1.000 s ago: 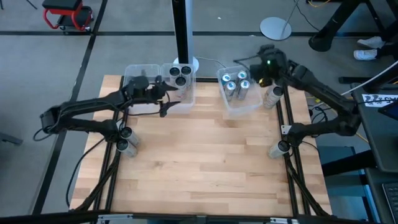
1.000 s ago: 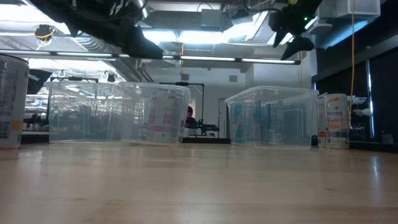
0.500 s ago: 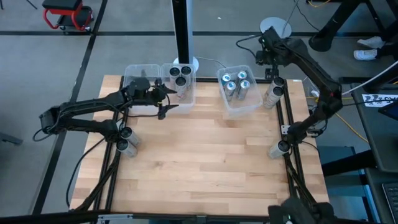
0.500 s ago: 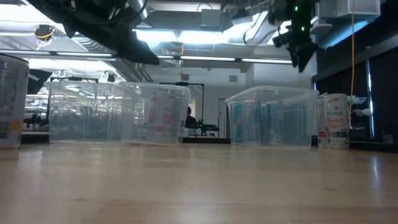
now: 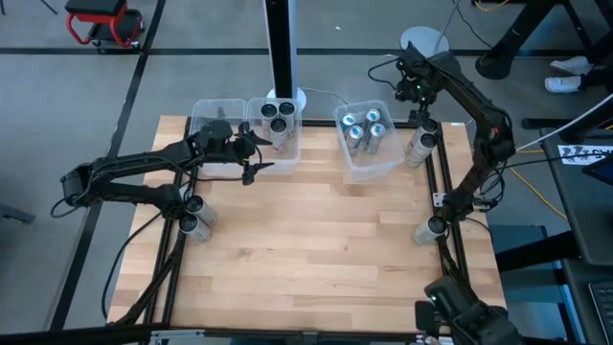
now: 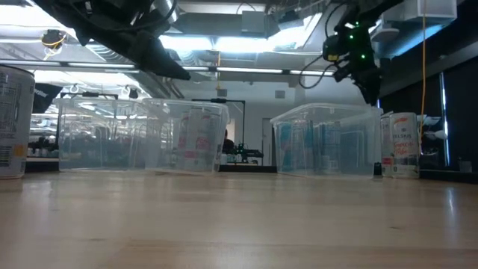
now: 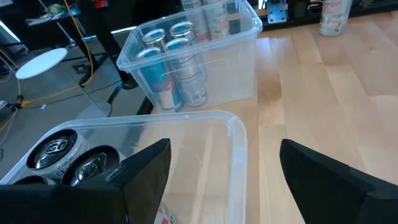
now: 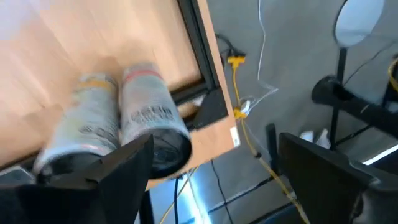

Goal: Sort soda cans
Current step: Put the top right white-pink soda can into the top center transparent bin

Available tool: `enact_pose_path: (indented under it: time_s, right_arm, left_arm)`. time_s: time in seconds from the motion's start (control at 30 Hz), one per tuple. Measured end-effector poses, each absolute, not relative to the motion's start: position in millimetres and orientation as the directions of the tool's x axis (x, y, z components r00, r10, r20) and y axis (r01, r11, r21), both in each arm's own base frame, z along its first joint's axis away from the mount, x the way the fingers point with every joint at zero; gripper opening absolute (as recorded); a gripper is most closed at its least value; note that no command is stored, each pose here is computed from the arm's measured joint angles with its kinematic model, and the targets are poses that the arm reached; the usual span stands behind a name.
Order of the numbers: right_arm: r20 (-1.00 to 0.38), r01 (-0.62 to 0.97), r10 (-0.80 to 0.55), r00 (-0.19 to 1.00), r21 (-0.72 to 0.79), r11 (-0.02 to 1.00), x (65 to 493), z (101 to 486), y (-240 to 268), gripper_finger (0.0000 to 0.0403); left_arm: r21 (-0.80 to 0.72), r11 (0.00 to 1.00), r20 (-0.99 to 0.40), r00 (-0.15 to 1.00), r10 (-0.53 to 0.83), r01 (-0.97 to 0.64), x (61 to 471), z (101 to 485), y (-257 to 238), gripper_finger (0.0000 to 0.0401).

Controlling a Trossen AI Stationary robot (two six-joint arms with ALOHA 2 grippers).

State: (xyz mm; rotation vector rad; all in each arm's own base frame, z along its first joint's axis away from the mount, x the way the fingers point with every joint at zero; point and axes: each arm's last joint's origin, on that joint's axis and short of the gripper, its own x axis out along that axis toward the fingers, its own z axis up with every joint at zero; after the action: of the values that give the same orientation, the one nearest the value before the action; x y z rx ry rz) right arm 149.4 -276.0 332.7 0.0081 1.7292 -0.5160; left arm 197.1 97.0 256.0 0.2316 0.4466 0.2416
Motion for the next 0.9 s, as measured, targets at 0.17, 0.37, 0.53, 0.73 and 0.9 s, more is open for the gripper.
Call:
enact_pose_path:
  time_s: [0.17, 0.37, 0.53, 0.73, 0.9]
  right_arm:
    - [-0.941, 0.273, -0.164, -0.297, -0.248, 0.929, 149.3, 315.3, -282.2, 0.0342]
    - [-0.928, 0.255, -0.116, -0.353, -0.214, 0.943, 150.0, 306.1, -284.8, 0.0342]
    - [-0.943, 0.246, -0.094, -0.319, -0.178, 0.953, 152.7, 305.5, -283.1, 0.0342]
    - [-0.941, 0.237, -0.048, -0.336, -0.134, 0.962, 151.4, 293.5, -280.8, 0.0342]
    - [-0.940, 0.237, -0.047, -0.337, -0.133, 0.962, 151.5, 292.8, -280.5, 0.0342]
  left_arm:
    - [0.278, 0.944, -0.398, 0.874, 0.280, -0.176, 197.0, 255.9, 97.0, 0.0290]
    - [0.284, 0.943, -0.398, 0.874, 0.280, -0.173, 197.0, 255.9, 97.0, 0.0290]
    - [0.284, 0.943, -0.398, 0.874, 0.280, -0.173, 197.0, 255.8, 97.0, 0.0290]
    - [0.284, 0.943, -0.398, 0.874, 0.280, -0.173, 197.0, 255.8, 97.0, 0.0290]
    - [0.284, 0.943, -0.398, 0.874, 0.280, -0.173, 197.0, 255.8, 97.0, 0.0290]
